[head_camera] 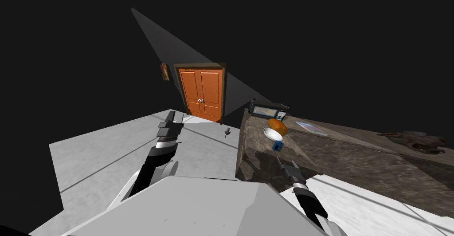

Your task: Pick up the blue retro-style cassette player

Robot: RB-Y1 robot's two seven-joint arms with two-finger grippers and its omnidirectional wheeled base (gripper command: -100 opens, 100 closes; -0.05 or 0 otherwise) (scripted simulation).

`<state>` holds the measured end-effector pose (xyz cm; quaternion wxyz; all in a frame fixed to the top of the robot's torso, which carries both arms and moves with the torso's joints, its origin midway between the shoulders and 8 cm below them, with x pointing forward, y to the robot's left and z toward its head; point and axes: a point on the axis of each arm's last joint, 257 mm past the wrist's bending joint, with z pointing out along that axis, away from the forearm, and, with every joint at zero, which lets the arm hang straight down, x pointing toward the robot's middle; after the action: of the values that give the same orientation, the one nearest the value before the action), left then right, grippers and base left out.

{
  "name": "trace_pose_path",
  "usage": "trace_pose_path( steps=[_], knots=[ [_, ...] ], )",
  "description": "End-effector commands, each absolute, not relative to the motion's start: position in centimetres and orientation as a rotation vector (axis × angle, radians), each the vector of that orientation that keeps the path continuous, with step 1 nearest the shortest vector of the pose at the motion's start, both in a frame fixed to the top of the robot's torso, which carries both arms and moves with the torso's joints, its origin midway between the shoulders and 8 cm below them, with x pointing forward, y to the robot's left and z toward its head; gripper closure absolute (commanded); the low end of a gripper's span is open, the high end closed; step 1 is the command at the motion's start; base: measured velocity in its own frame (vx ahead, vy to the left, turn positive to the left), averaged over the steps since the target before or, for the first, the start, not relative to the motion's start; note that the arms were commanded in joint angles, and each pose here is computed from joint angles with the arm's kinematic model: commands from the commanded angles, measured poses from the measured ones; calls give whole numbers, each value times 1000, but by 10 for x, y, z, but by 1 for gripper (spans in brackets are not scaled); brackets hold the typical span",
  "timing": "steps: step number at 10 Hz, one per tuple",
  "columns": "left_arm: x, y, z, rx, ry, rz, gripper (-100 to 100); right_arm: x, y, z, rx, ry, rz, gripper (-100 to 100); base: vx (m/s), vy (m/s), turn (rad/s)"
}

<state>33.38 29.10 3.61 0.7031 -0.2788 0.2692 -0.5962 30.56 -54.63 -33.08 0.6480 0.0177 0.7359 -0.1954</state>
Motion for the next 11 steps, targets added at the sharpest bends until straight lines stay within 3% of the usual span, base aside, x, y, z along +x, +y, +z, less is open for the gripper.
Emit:
trace_pose_path(
  steps=[1, 4, 5, 6, 8, 11],
  knots=[
    [334, 291, 36, -620, 599, -1326, 0, 311, -550, -325, 29, 1663, -459, -100, 165, -98, 116],
    [334, 291, 36, -620, 599, -1326, 0, 316, -552, -318, 20, 1651, -466, -100, 130, -63, 72],
    [334, 291, 36, -620, 599, -1327, 0, 317, -552, -317, 19, 1649, -467, 0, 0, 0, 0],
    [334, 291, 36, -620, 599, -1327, 0, 344, -535, -319, 7, 1638, -434, -100, 0, -30, -400],
    [334, 291, 36, -620, 599, -1327, 0, 349, -527, -321, -6, 1640, -417, -100, -5, -21, -67],
    [334, 291, 36, -620, 599, -1327, 0, 400, -490, -321, -40, 1620, -354, -100, -2, -38, -267]
  ],
)
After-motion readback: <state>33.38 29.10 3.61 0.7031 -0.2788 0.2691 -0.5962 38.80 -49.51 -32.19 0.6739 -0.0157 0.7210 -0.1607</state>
